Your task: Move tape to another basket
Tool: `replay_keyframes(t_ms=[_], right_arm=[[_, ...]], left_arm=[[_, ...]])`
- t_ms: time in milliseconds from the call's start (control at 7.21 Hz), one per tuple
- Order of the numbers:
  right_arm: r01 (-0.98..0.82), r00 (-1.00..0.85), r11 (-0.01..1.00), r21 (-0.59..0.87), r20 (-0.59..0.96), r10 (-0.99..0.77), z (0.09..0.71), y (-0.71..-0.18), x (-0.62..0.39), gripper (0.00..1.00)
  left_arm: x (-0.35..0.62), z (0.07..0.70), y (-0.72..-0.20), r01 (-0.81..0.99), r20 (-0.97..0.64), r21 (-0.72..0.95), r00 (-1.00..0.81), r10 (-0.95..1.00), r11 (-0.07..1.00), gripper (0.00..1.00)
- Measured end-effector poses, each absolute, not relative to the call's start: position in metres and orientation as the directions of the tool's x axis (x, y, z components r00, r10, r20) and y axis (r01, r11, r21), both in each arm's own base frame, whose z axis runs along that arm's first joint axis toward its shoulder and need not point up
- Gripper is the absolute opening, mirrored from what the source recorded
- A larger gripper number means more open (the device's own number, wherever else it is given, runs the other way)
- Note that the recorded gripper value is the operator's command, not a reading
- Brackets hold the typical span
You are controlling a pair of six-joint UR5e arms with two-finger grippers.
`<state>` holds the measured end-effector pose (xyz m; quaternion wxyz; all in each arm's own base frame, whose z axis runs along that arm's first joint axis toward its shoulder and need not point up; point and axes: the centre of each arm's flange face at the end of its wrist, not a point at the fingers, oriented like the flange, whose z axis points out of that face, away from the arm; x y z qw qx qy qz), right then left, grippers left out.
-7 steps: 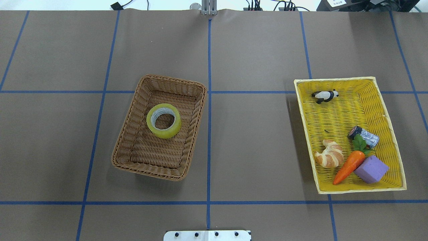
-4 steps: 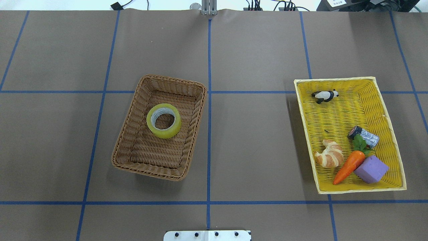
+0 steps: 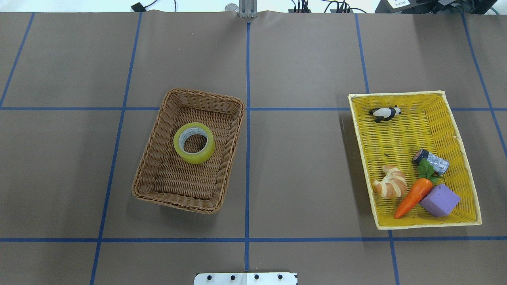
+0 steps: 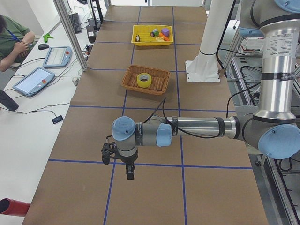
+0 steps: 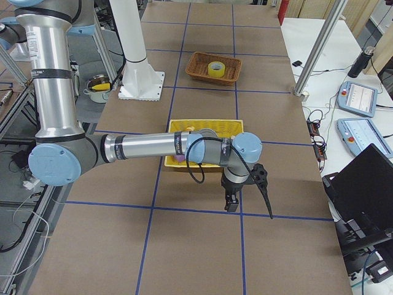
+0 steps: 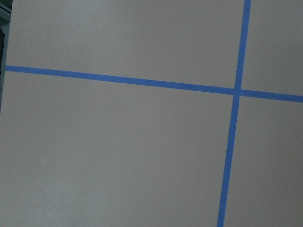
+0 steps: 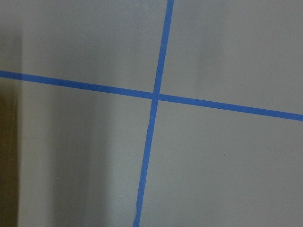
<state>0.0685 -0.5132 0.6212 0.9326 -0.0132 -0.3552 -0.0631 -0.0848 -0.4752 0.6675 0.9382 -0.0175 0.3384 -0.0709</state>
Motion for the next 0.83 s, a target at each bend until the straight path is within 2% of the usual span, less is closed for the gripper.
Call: replay_keyframes(t_ms=[832], right_arm=[[0.122,0.733,0.992,0.023,0.672,-0.106,0.6178,-0.5134,0.0697,1.00]], left_arm=[[-0.0849,0.6653,-0.4754,0.123,-0.633,-0.078,0.761,-0.145,0.989,0.98]])
